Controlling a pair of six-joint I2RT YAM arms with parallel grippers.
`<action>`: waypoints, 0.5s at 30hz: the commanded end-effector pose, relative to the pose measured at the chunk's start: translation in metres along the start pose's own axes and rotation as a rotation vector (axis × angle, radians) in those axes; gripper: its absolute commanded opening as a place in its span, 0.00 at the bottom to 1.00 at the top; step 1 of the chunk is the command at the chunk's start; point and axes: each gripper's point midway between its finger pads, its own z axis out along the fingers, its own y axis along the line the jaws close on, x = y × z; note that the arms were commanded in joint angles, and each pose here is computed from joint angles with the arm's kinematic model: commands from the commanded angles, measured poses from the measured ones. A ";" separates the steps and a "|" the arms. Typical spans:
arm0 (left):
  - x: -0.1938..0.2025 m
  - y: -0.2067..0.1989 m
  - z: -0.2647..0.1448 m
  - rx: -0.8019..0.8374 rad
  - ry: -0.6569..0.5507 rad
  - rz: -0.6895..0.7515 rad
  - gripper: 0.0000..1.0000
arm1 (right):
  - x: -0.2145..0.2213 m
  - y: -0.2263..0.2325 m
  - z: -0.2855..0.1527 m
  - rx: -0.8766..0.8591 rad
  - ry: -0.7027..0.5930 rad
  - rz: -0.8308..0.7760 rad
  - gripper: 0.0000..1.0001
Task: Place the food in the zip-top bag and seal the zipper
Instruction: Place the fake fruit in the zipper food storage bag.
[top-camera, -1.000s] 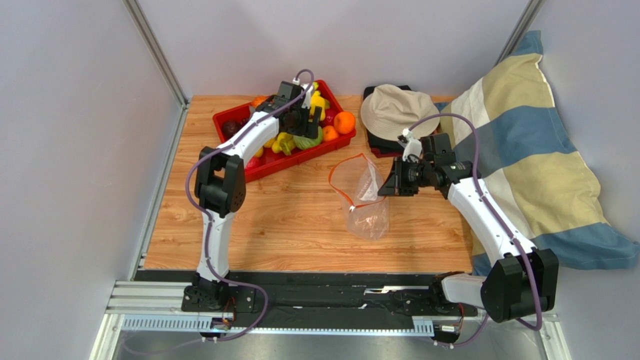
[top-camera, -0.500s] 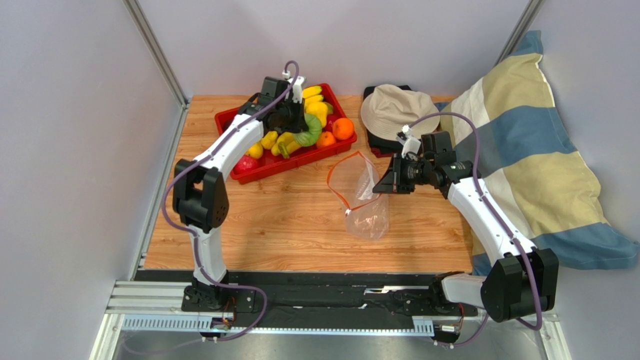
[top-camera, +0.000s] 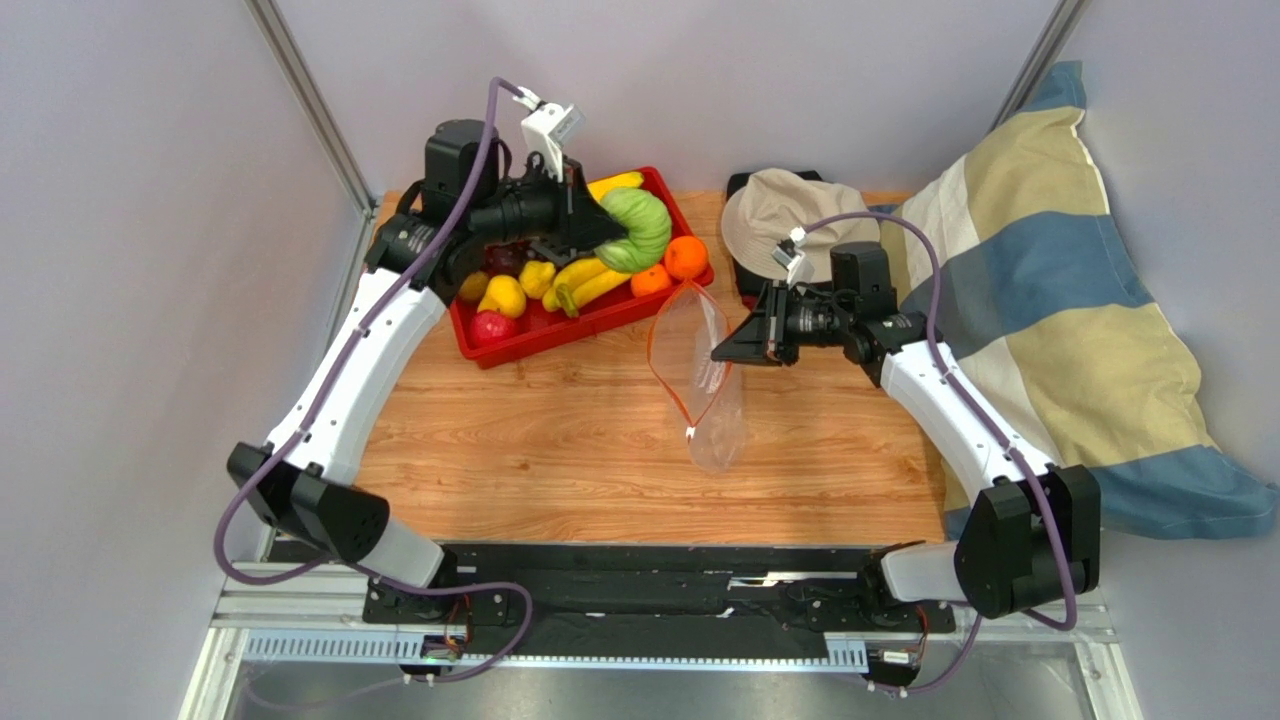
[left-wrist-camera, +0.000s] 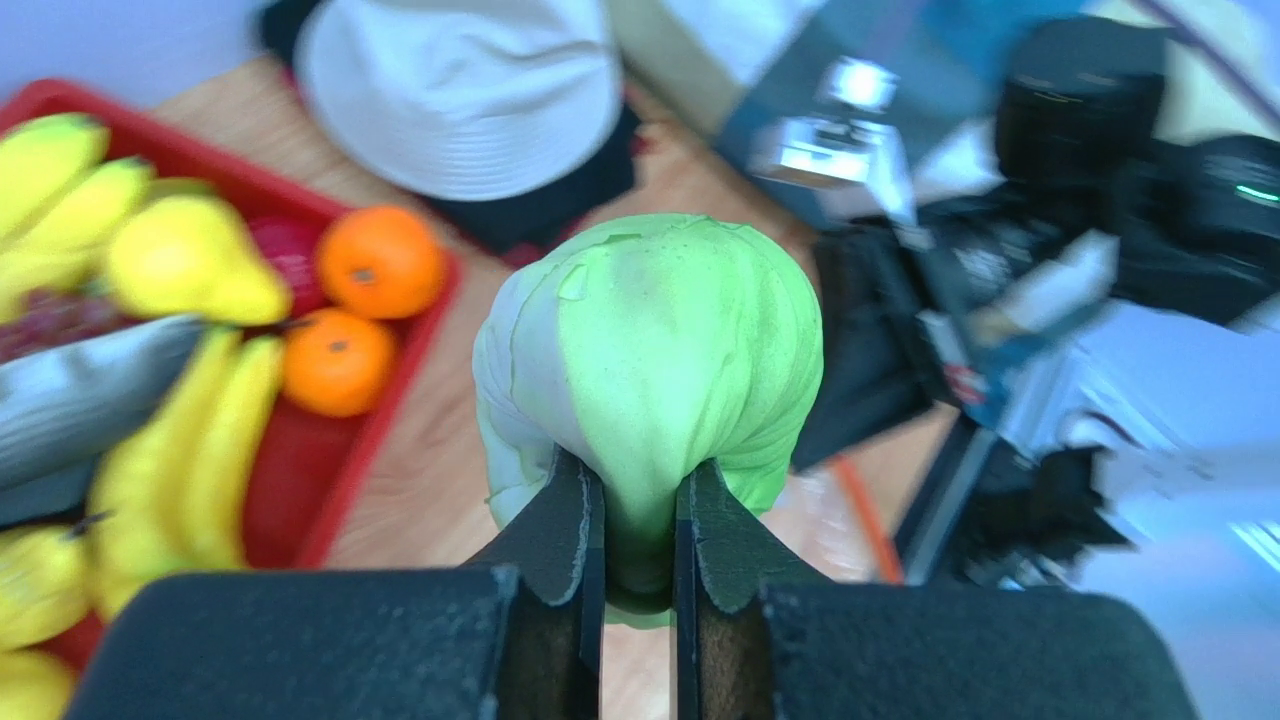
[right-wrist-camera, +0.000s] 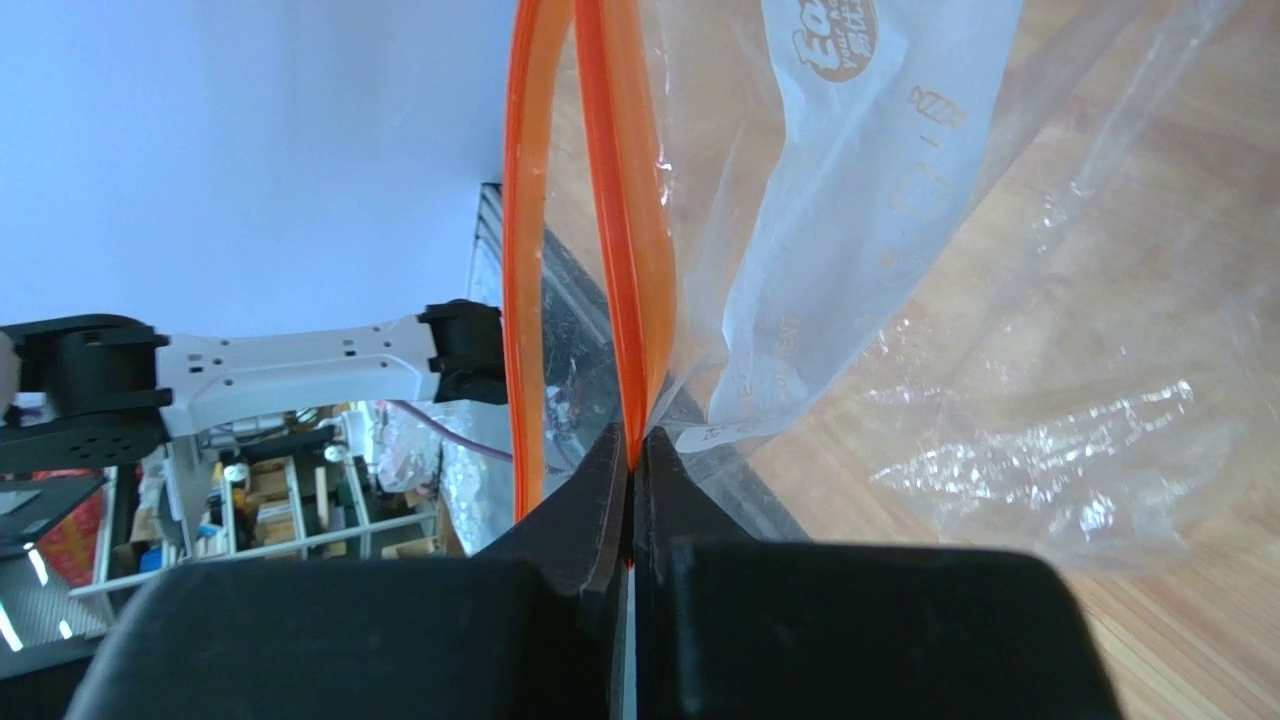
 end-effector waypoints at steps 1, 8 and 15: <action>0.021 -0.077 -0.017 0.273 0.072 -0.044 0.00 | -0.014 0.034 0.000 -0.116 -0.016 -0.042 0.00; 0.114 -0.109 0.015 0.354 0.260 -0.066 0.00 | -0.008 0.015 0.003 -0.057 -0.013 -0.069 0.00; 0.181 -0.044 0.044 0.035 0.428 -0.119 0.00 | 0.005 0.001 -0.003 -0.015 0.000 -0.098 0.00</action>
